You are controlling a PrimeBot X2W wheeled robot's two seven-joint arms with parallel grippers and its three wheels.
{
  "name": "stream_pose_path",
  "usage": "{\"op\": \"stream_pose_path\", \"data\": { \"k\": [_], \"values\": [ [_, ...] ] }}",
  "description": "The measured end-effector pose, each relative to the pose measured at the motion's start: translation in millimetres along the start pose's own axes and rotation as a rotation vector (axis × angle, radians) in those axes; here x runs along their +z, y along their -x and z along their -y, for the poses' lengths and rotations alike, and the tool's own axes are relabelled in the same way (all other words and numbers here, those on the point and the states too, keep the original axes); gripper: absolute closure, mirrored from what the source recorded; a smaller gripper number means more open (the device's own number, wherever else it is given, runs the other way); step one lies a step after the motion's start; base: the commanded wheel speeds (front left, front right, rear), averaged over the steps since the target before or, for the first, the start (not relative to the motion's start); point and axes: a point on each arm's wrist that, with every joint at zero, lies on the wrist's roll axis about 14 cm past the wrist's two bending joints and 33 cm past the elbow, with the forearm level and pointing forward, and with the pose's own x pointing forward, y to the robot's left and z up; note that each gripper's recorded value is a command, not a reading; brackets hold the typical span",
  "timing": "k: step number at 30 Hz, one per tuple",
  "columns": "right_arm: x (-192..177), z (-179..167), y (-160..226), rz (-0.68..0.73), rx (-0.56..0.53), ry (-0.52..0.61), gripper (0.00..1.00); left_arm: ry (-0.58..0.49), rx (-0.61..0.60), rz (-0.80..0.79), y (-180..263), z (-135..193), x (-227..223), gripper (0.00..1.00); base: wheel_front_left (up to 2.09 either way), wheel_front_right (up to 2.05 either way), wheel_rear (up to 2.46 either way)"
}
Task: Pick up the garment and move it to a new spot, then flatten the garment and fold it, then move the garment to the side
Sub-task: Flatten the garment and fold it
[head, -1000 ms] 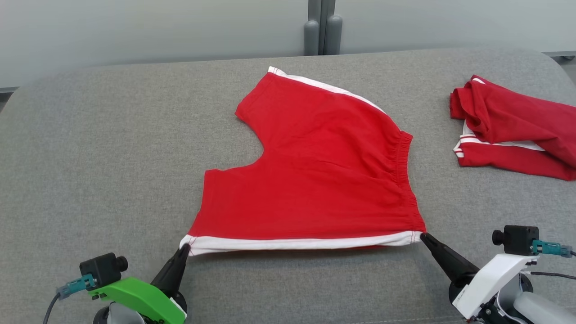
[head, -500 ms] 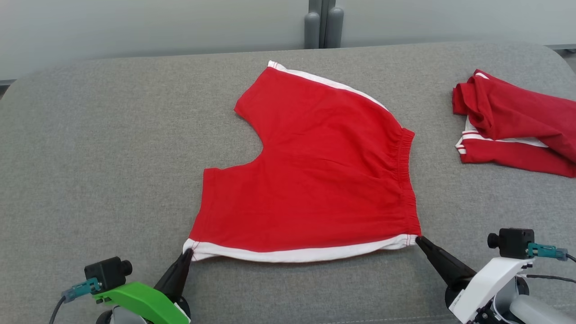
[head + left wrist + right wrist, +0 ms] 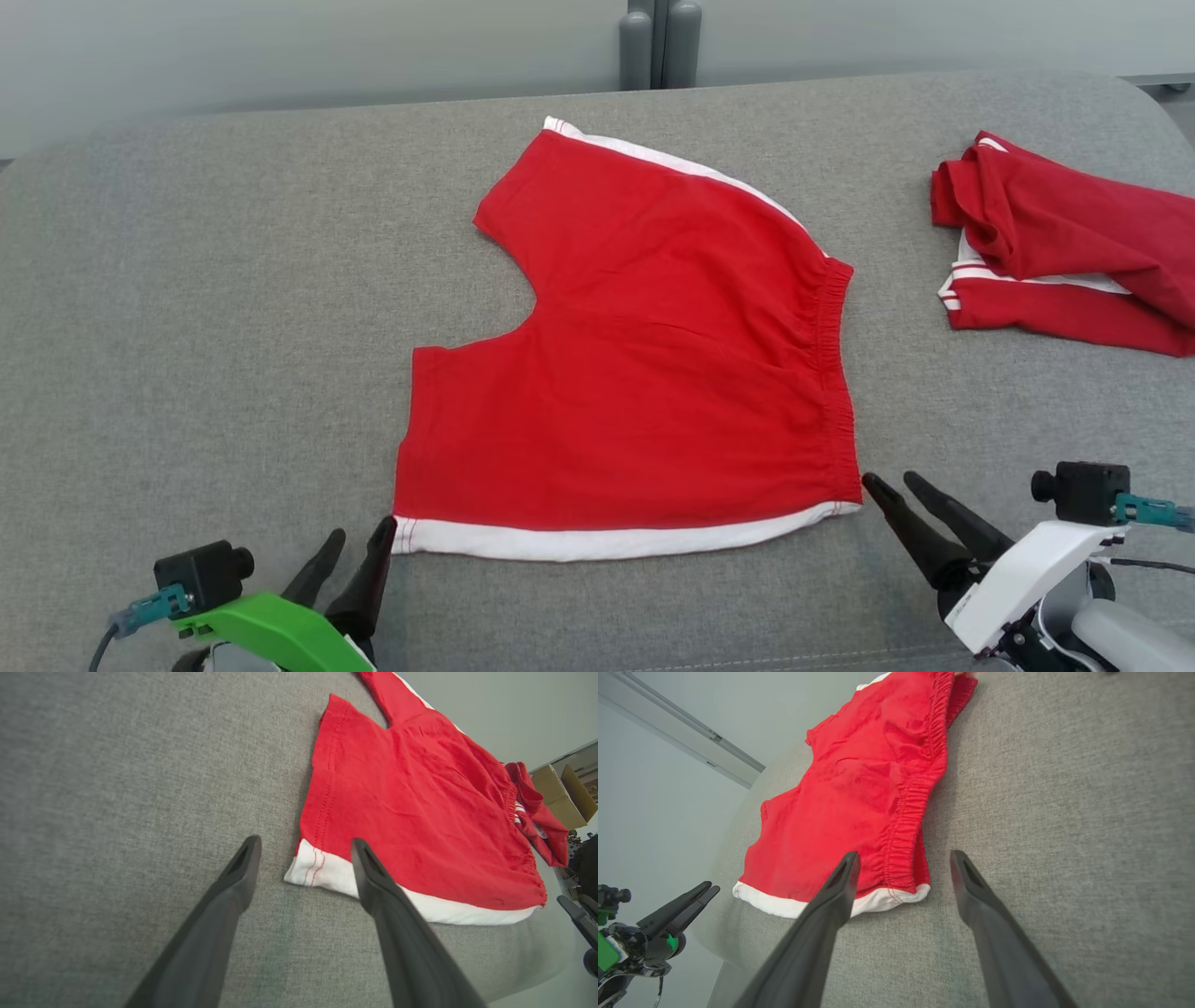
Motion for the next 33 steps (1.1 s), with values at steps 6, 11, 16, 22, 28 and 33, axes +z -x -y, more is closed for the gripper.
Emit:
{"op": "stream_pose_path", "data": {
  "k": [6,11,16,22,28,33],
  "values": [
    [51,-8,-8,0.161,0.023,-0.014,0.0,-0.037,-0.051,0.099,-3,16,26,0.0,0.0,0.0,0.0],
    [99,-12,-8,0.302,0.036,0.028,0.0,-0.049,-0.106,0.199,-6,36,55,0.0,0.0,0.0,0.0],
    [139,-11,0,0.42,0.021,0.115,0.0,-0.111,-0.144,0.324,-5,52,90,0.0,0.0,0.0,0.0],
    [196,-23,17,0.597,-0.001,0.252,0.0,-0.167,-0.122,0.417,3,52,118,0.0,0.0,0.0,0.0],
    [221,-38,30,0.697,-0.019,0.353,0.0,-0.262,-0.136,0.495,12,63,141,0.0,0.0,0.0,0.0],
    [222,-42,34,0.723,-0.051,0.404,0.0,-0.365,-0.113,0.531,17,62,151,0.0,0.0,0.0,0.0]
  ]
}}
